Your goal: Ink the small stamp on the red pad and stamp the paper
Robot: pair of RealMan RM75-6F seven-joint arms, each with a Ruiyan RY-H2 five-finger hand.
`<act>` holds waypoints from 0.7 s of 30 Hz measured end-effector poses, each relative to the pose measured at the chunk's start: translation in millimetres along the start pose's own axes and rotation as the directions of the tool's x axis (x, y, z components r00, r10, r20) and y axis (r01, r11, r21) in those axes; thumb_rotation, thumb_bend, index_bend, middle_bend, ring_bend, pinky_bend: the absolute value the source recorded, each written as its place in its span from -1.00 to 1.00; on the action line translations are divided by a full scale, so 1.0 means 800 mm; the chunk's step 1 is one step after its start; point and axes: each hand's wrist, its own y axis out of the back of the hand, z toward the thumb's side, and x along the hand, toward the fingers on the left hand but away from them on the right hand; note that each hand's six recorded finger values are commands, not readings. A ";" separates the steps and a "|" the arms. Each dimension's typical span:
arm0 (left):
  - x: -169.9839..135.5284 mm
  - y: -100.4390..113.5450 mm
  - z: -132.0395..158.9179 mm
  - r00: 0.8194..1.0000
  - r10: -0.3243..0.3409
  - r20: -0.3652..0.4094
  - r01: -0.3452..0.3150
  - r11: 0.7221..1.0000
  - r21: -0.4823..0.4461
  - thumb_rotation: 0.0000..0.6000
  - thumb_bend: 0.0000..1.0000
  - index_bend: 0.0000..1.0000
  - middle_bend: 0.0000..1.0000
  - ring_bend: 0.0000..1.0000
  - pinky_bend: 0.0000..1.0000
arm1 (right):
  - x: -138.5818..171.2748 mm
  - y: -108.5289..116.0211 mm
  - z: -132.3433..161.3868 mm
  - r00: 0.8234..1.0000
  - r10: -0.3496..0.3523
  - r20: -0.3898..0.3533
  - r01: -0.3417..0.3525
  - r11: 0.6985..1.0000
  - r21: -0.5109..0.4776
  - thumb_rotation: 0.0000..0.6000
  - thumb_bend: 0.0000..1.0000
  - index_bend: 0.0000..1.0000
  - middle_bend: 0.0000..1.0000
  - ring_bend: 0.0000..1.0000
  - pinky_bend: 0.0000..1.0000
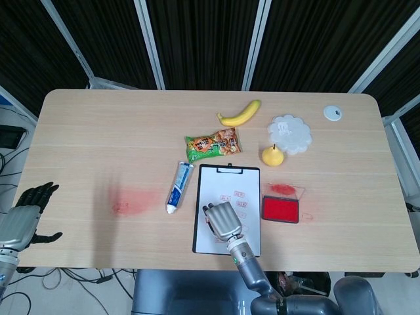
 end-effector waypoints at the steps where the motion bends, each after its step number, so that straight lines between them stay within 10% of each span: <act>1: 0.000 0.000 0.000 1.000 0.000 0.000 0.000 1.000 -0.001 1.00 -0.97 -1.00 -1.00 -1.00 -1.00 | 0.000 -0.001 0.000 1.000 0.001 0.001 -0.001 1.000 -0.001 1.00 0.62 0.85 0.72 0.76 0.79; 21: 0.001 0.000 -0.001 1.000 -0.001 -0.003 0.001 1.000 -0.004 1.00 -0.97 -1.00 -1.00 -1.00 -1.00 | 0.003 -0.009 -0.003 1.000 0.016 0.007 -0.016 1.000 0.003 1.00 0.60 0.86 0.74 0.77 0.79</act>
